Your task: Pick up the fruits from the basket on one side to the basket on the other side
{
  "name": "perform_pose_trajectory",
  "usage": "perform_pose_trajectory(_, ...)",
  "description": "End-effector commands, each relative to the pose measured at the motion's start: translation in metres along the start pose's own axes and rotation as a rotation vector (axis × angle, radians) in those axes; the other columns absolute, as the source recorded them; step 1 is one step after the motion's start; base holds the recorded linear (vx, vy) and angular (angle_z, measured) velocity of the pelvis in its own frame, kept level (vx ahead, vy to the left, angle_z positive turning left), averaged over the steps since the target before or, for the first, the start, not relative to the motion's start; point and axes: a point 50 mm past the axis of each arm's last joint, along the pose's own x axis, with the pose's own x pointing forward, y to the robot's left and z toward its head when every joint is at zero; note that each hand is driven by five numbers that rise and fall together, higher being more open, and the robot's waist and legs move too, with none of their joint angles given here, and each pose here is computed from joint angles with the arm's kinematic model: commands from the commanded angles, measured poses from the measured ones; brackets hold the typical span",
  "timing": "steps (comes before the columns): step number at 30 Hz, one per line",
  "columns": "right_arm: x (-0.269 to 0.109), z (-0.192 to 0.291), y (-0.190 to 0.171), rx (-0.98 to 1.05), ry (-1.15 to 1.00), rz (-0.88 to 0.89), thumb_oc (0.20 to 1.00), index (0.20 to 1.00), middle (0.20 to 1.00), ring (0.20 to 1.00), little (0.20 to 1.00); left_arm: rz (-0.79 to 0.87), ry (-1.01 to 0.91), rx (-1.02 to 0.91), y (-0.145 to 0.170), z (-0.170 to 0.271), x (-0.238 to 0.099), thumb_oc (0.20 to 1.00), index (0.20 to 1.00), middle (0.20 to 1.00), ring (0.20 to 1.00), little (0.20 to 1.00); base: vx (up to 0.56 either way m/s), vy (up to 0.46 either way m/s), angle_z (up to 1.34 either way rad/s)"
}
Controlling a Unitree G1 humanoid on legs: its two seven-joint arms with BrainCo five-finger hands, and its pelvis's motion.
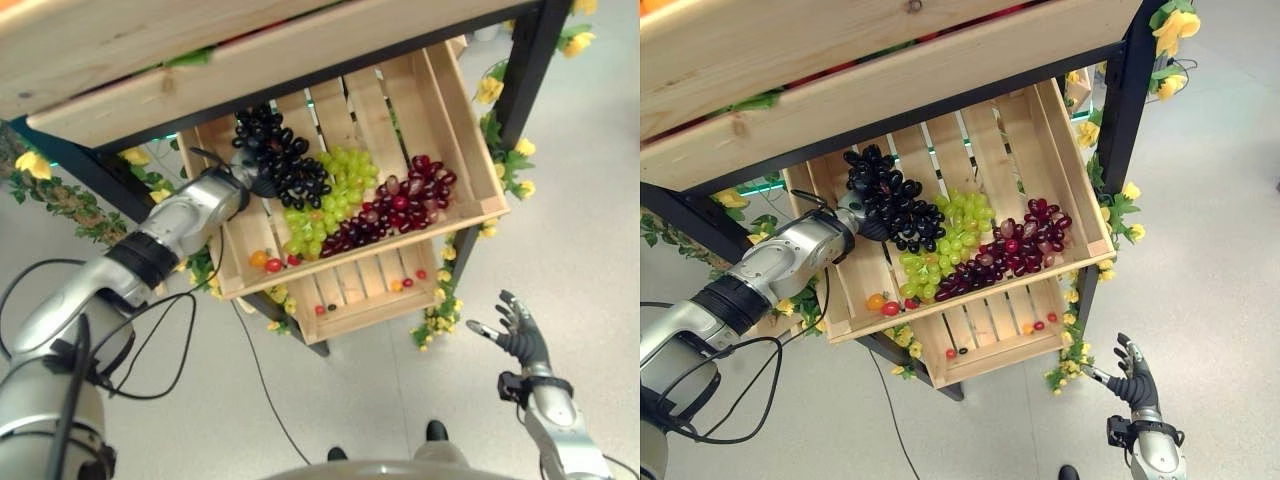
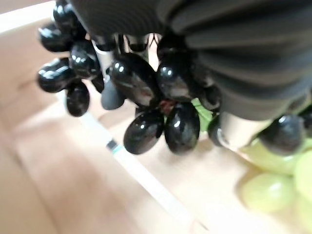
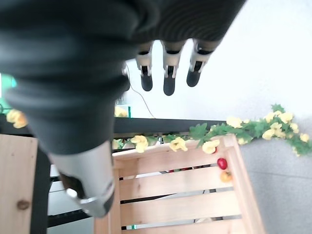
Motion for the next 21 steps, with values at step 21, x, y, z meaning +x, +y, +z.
perform_pose_trajectory(21,0.012,0.046,-0.006,-0.08,-0.23,-0.021,1.0,1.0,1.0,1.0,1.0,0.085,0.017,0.378,0.028,-0.016,0.007,0.2,0.2,0.2,0.2,0.2,0.0,0.001,0.0)
